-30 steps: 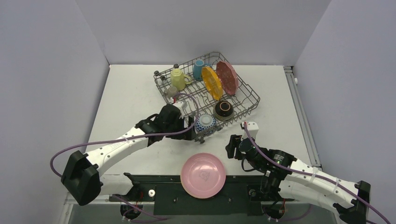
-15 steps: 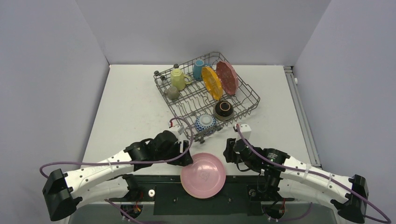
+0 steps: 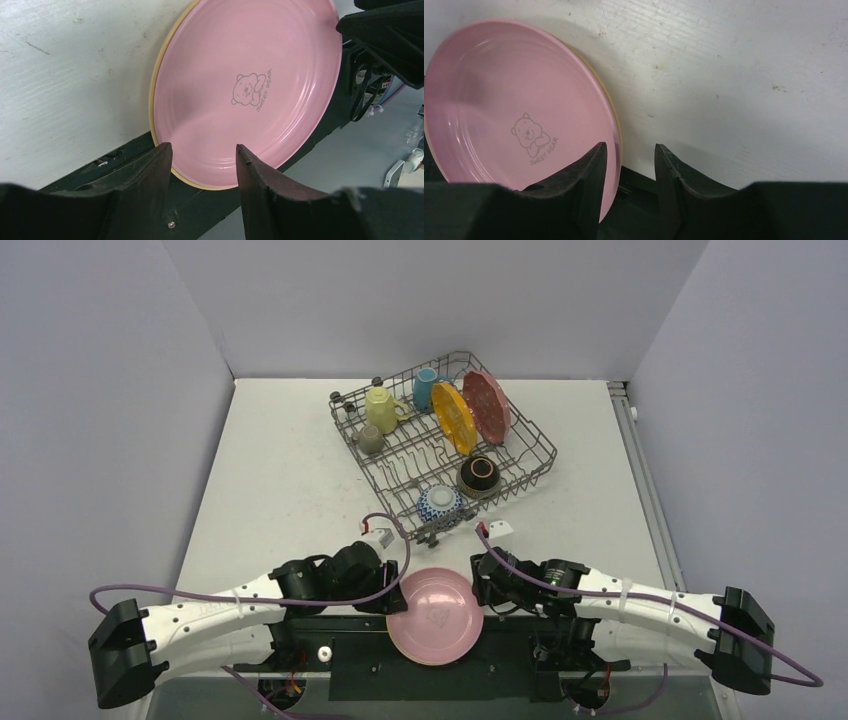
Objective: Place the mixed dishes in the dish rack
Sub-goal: Pick up the plate from the corner of the board.
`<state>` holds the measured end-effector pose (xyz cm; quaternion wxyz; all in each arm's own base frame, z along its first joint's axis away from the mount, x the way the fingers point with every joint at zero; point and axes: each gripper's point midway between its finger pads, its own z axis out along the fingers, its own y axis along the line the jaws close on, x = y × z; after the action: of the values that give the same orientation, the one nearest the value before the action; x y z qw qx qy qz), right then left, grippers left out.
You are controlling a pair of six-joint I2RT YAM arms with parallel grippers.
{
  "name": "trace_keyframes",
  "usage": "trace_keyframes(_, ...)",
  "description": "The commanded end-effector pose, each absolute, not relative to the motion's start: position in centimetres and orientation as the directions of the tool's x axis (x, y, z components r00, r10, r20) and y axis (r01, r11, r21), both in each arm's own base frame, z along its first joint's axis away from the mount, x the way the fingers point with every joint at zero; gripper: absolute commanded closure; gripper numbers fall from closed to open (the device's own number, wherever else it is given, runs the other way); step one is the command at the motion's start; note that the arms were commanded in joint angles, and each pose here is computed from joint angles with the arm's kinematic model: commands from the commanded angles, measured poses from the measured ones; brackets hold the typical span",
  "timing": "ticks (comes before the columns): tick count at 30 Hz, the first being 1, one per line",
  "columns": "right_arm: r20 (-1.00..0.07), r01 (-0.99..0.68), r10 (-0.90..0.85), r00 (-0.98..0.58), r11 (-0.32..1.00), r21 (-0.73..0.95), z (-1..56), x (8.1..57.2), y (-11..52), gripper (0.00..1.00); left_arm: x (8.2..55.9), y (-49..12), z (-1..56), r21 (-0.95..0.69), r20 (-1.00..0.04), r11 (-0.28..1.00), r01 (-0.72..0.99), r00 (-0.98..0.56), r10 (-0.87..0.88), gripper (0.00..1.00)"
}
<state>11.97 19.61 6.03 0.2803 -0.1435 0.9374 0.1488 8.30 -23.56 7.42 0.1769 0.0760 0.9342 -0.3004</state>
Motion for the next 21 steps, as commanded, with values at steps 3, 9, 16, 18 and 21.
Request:
trace_keyframes(3,-0.565,-0.380,-0.204,-0.800,0.900,0.213,5.7,11.3,21.0,0.64,8.8,-24.9,7.4,-0.564,-0.393,0.787,0.252,-0.919,0.012,0.56)
trace_keyframes(9,-0.559,-0.394,-0.233,-0.796,0.900,0.185,5.1,10.9,21.2,0.67,8.7,-25.0,6.7,-0.561,-0.386,0.790,0.248,-0.922,0.015,0.59)
trace_keyframes(16,-0.564,-0.400,-0.248,-0.787,0.903,0.160,5.1,11.1,21.3,0.81,8.7,-25.0,6.4,-0.559,-0.387,0.791,0.248,-0.922,0.015,0.61)
trace_keyframes(18,-0.565,-0.400,-0.252,-0.786,0.904,0.153,5.1,11.1,21.2,0.86,8.7,-25.0,6.3,-0.560,-0.385,0.791,0.246,-0.923,0.014,0.61)
trace_keyframes(21,-0.565,-0.401,-0.257,-0.784,0.905,0.145,5.1,11.2,21.2,0.94,8.6,-25.0,6.2,-0.563,-0.383,0.789,0.244,-0.924,0.012,0.61)
